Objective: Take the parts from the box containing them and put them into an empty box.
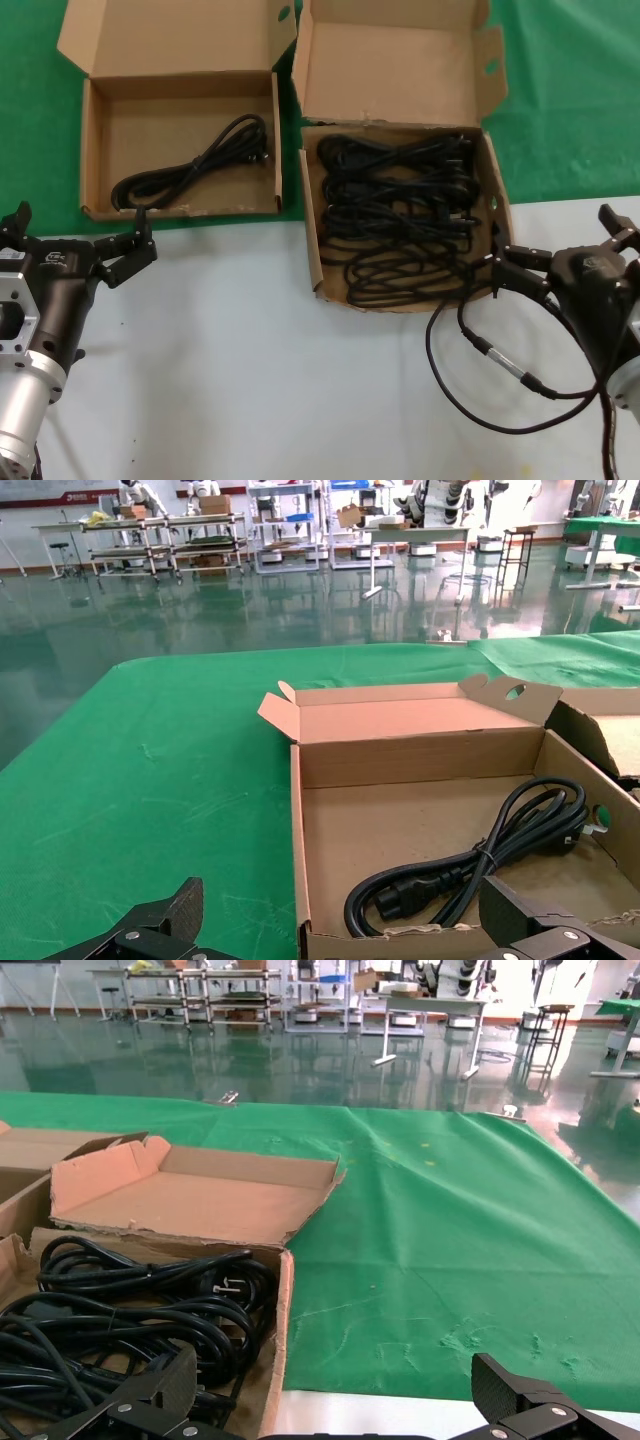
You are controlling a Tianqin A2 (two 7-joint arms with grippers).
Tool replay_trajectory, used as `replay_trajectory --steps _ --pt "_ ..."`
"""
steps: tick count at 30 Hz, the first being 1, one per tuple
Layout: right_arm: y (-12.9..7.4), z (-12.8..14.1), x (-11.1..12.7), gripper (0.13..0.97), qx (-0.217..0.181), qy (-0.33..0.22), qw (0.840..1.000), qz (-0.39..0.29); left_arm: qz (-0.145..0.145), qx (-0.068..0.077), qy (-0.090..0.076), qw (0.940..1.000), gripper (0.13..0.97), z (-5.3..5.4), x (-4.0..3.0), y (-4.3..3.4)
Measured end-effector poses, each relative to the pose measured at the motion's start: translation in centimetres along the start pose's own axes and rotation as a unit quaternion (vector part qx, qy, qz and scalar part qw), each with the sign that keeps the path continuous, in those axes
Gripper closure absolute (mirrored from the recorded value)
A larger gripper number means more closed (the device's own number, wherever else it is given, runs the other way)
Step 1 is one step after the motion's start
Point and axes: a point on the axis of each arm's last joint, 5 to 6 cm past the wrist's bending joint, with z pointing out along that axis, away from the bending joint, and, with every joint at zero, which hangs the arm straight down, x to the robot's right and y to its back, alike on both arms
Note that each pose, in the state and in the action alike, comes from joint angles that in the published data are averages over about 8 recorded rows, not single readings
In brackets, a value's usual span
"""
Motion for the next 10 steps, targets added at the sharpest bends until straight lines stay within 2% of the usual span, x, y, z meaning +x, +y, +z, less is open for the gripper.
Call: replay_trajectory --steps 10 --pt "0.0 0.0 0.0 0.13 0.0 0.0 1.0 0.0 0.0 0.0 0.0 1.0 0.132 0.0 0.0 0.0"
